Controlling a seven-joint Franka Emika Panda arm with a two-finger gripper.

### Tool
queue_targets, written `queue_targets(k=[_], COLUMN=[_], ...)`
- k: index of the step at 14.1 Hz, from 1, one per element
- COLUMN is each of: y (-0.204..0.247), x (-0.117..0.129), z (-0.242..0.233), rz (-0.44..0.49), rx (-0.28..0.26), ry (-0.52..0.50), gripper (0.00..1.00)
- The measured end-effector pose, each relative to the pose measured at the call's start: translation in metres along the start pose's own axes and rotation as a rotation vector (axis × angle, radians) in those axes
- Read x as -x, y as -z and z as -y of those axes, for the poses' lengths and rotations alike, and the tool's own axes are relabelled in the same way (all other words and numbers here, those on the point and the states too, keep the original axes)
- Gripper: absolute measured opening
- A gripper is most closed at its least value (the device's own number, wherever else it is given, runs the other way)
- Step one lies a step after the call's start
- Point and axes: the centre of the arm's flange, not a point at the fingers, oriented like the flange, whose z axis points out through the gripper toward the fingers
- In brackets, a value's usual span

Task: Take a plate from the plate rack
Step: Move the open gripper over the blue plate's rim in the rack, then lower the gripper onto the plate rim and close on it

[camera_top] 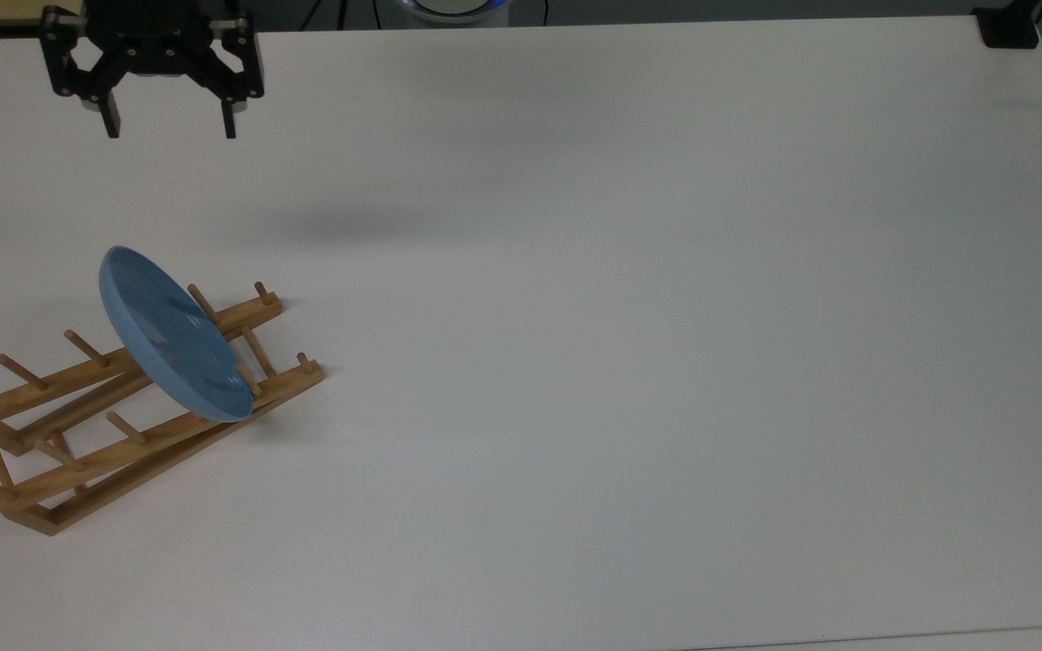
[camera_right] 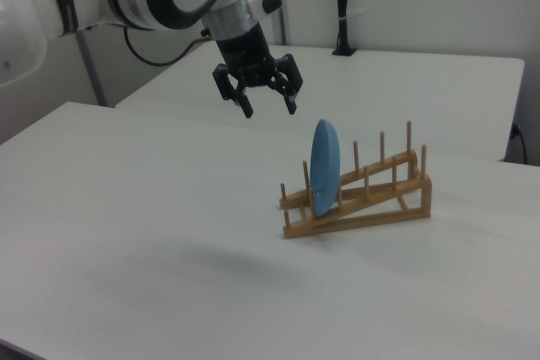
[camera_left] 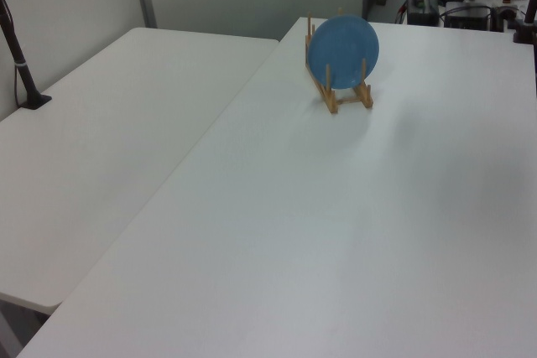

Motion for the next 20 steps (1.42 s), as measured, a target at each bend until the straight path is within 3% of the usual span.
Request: queue_targets(k=[11, 14, 16, 19, 20], y=[-0.037, -0.061, -0.080, -0.096, -0.097], x=[-0.013, -0.023, -0.030, -0.035, -0.036], z=[-0.028, -0.030, -0.029, -0.027, -0.025], rz=[-0.046, -0.045, -0.047, -0.041, -0.038], rx=[0.118, 0.181, 0.208, 0.227, 0.231], ry=[0.086, 0.127, 0.151, 0.175, 0.182], gripper=[0.80, 0.74, 0.59, 0.44, 0.44])
